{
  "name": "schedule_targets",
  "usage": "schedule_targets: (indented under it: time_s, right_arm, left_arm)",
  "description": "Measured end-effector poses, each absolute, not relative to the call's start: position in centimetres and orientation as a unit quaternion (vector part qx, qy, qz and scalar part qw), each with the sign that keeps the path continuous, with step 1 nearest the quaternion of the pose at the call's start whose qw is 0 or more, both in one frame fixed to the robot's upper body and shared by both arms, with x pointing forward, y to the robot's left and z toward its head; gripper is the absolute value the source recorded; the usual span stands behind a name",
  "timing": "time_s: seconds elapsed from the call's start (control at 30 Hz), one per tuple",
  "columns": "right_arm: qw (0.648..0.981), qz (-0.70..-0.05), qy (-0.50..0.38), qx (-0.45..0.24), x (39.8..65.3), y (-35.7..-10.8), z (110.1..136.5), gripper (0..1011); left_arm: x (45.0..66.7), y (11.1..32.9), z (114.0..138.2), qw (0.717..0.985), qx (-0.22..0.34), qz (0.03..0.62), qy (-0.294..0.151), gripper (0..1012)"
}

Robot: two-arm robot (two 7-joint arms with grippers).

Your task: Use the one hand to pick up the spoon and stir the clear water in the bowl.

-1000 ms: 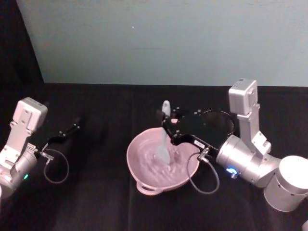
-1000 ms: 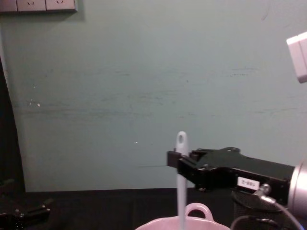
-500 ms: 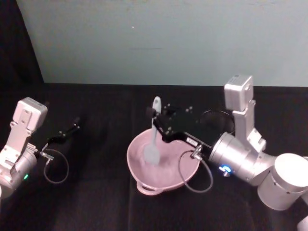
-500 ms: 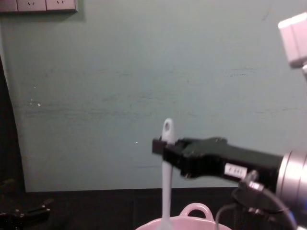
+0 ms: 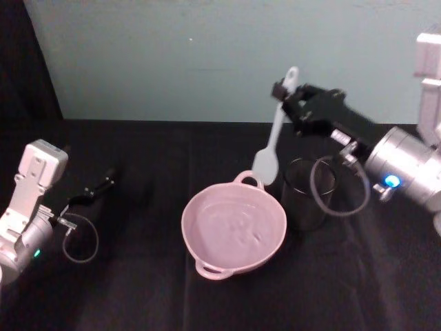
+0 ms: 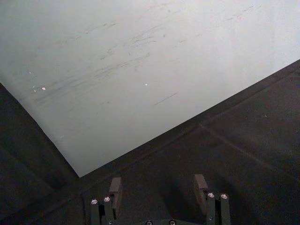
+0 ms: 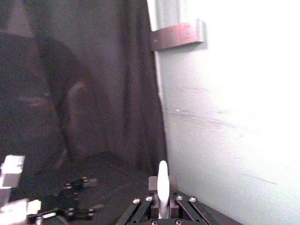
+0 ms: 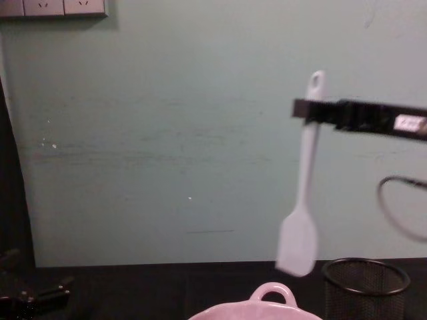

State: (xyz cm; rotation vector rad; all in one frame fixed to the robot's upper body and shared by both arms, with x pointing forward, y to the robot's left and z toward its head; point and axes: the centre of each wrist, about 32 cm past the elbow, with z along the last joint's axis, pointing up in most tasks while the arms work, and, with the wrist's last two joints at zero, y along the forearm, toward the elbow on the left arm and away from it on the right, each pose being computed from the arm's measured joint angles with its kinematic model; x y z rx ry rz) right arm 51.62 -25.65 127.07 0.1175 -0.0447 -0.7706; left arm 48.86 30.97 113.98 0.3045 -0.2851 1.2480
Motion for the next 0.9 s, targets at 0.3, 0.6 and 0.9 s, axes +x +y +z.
schedule_targets:
  time_s: [0.3,0.6,0.9]
  right_arm:
    - [0.912,-0.407,-0.010,0.040,52.8,-29.4,129.4,117]
    - [0.903,-0.427,0.020,0.048,53.7,-31.5,127.6,117]
    - [0.902,-0.423,0.070,0.054,54.6,-31.3,123.4,117]
  left_arm:
    - [48.9,31.0,114.0,0.791,0.141,0.580,-0.132,1005]
    - [48.9,31.0,114.0,0.791,0.141,0.580,-0.132,1005]
    - [48.9,31.0,114.0,0.791,0.142,0.580,-0.132,1005]
